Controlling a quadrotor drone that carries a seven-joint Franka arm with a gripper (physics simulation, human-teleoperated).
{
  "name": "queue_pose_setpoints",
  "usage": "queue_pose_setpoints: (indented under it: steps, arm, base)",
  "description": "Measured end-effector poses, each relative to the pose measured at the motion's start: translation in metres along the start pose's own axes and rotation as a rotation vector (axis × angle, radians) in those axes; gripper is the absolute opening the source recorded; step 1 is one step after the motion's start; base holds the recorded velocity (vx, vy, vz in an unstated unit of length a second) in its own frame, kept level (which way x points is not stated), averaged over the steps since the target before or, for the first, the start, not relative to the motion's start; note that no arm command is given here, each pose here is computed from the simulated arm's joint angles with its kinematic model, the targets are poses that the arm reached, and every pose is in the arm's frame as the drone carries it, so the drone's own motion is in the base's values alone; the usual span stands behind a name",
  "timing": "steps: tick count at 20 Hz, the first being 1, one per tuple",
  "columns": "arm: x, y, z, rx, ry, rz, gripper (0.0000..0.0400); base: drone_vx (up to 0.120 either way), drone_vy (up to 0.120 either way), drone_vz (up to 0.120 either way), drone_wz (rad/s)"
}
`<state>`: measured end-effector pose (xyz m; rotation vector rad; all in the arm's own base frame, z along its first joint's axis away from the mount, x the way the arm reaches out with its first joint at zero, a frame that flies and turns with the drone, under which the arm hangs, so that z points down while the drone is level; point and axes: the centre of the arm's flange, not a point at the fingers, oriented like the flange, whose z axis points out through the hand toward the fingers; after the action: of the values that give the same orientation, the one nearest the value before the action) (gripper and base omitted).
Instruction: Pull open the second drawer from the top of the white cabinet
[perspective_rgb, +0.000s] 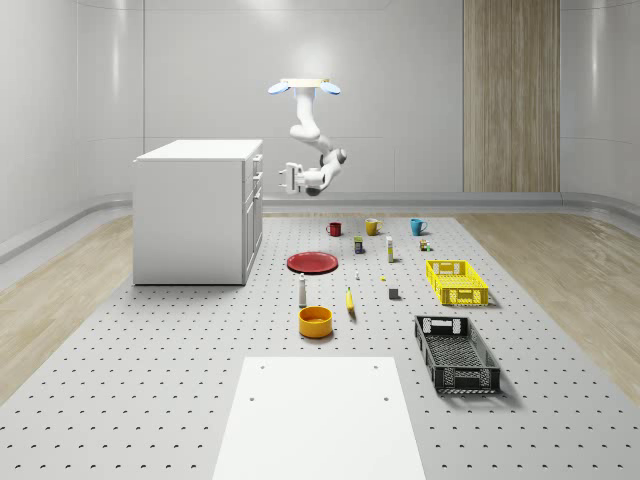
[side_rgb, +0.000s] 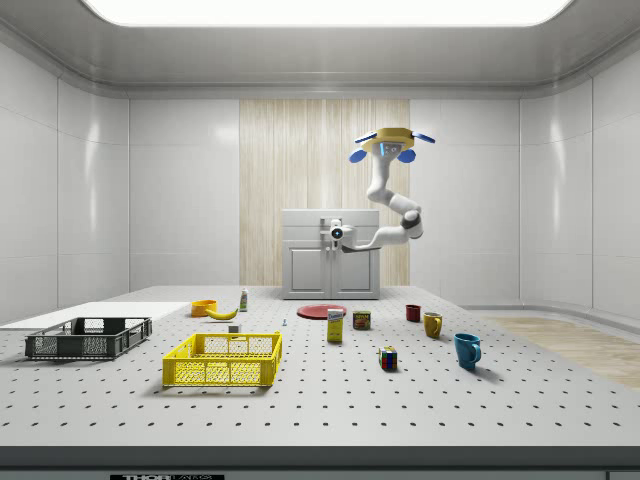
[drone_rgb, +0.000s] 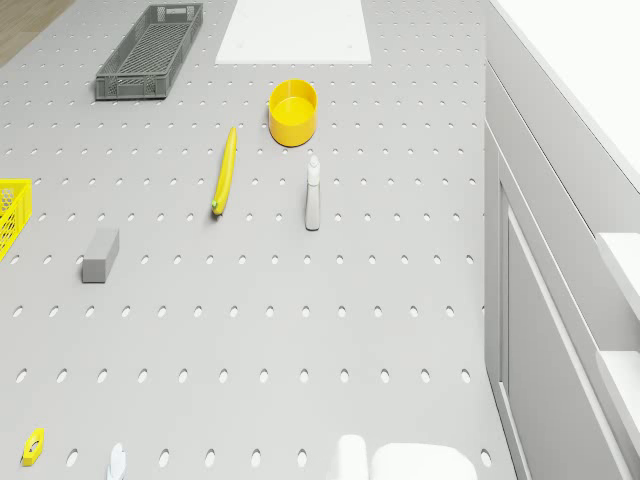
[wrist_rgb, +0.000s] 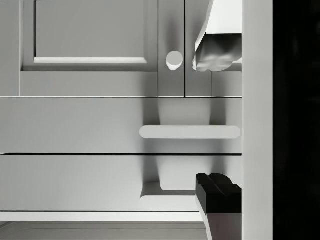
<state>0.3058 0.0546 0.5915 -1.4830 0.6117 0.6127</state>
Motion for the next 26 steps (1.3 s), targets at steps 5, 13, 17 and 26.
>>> queue_pose_setpoints:
  steps: [5, 13, 17, 26]
  arm:
    - [0.0, 0.0, 0.027, 0.0, 0.0, 0.0, 0.03]
    - [0.0, 0.0, 0.05, 0.0, 0.0, 0.0, 0.03]
    - [0.004, 0.003, 0.053, 0.0, -0.001, 0.0, 0.03]
    - [0.008, 0.007, 0.074, 0.0, -0.001, 0.0, 0.03]
  base:
    - [0.0, 0.0, 0.0, 0.0]
    - [0.0, 0.0, 0.0, 0.0]
    - [0.0, 0.0, 0.0, 0.0]
    - [0.0, 0.0, 0.0, 0.0]
